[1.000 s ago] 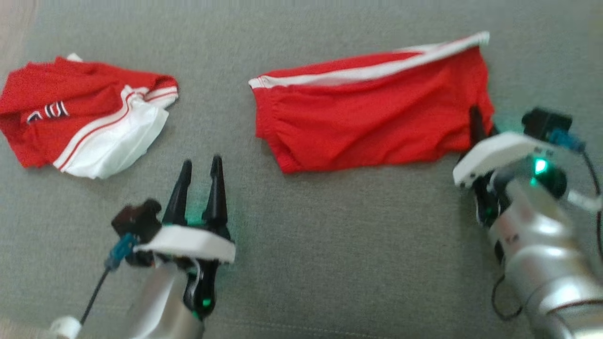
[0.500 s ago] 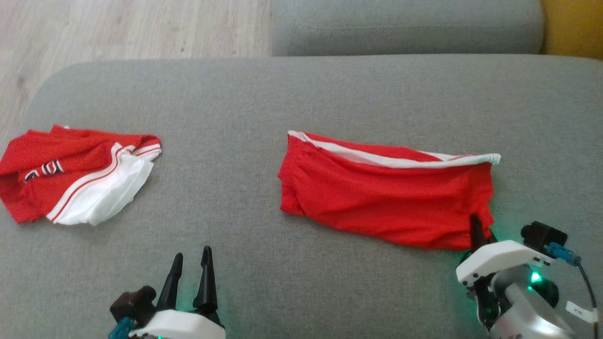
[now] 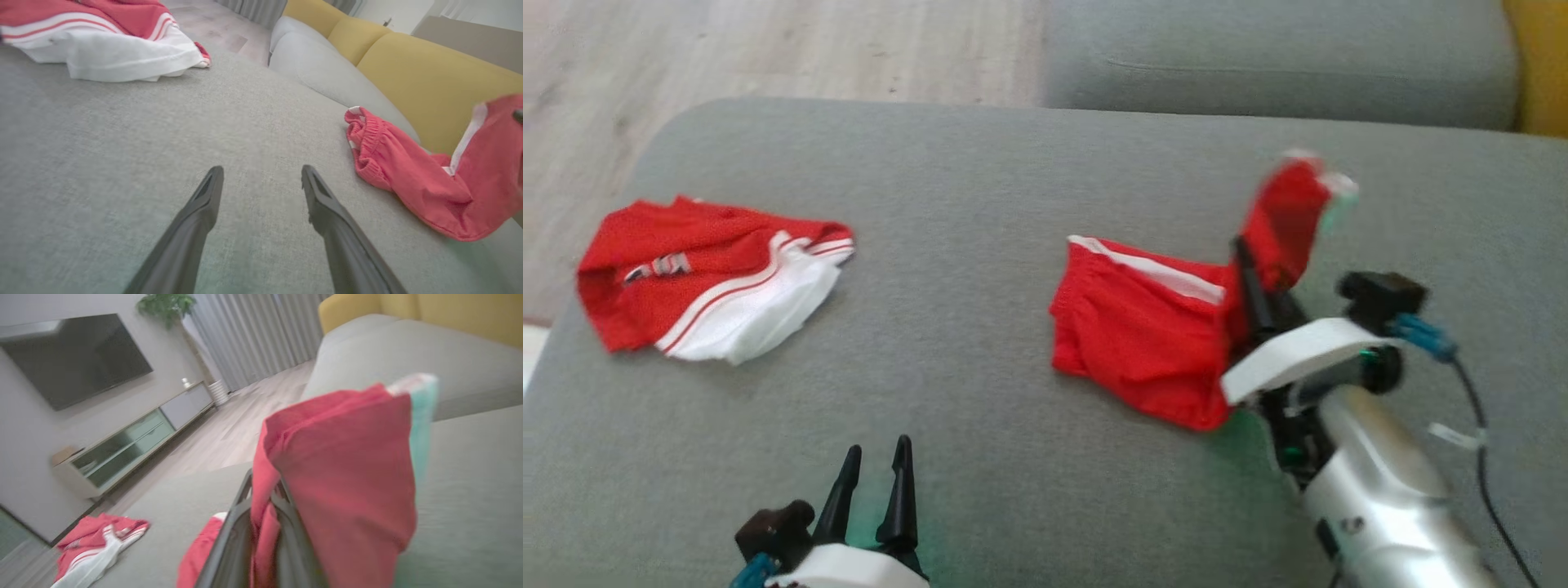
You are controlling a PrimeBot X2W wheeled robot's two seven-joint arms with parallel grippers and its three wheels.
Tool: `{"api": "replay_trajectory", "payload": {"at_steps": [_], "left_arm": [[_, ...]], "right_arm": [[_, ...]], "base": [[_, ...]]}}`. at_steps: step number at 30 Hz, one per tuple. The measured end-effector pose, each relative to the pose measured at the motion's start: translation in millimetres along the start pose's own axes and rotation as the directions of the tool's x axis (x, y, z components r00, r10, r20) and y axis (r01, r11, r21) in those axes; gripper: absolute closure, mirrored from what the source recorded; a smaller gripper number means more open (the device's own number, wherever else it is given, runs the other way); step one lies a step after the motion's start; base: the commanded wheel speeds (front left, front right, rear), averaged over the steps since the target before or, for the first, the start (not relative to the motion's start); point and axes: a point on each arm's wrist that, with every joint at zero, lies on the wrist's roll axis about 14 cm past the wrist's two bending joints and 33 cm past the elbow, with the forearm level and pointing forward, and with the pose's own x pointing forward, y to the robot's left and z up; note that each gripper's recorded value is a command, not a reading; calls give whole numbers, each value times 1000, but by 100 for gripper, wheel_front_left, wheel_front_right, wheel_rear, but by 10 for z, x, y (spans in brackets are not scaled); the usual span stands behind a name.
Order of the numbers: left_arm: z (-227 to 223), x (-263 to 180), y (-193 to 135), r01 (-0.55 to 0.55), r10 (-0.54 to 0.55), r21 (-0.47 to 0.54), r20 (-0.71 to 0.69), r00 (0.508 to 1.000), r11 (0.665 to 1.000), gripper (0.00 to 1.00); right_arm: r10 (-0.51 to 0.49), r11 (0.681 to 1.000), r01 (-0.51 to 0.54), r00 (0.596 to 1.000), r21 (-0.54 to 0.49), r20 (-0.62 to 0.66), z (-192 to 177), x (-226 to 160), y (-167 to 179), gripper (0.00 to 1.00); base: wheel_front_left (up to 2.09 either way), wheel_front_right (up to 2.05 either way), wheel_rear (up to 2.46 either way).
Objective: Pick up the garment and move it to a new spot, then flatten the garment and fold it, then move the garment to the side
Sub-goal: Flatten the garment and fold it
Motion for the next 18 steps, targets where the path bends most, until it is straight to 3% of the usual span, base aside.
{"api": "replay_trajectory", "payload": {"at_steps": [2,3,5,6,7,13,18], "left_arm": [[16,-50,64,-21,21,-3,9,1000,1000,0],[24,-106,128,-42,42,-6,16,999,999,0],[34,-162,200,-67,67,-12,24,997,998,0],[39,-188,235,-80,80,-16,28,996,997,0],[43,-213,269,-92,92,-19,31,995,996,0],[82,-253,406,-135,135,-19,44,990,991,0],[128,-173,344,-107,106,17,49,993,994,0]], "right_arm": [[93,996,-94,995,-7,-34,-107,67,324,100],[180,984,-179,980,11,-85,-280,73,624,100],[250,968,-248,957,30,-149,-492,41,872,100],[263,965,-258,948,53,-177,-585,29,934,93],[270,963,-259,942,78,-202,-671,17,973,2],[313,949,-294,914,113,-256,-850,-37,1126,0],[240,969,-223,951,102,-194,-637,14,876,0]], "base": [[0,0,0],[0,0,0],[0,0,0],[0,0,0],[0,0,0],[0,0,0],[0,0,0]]}}
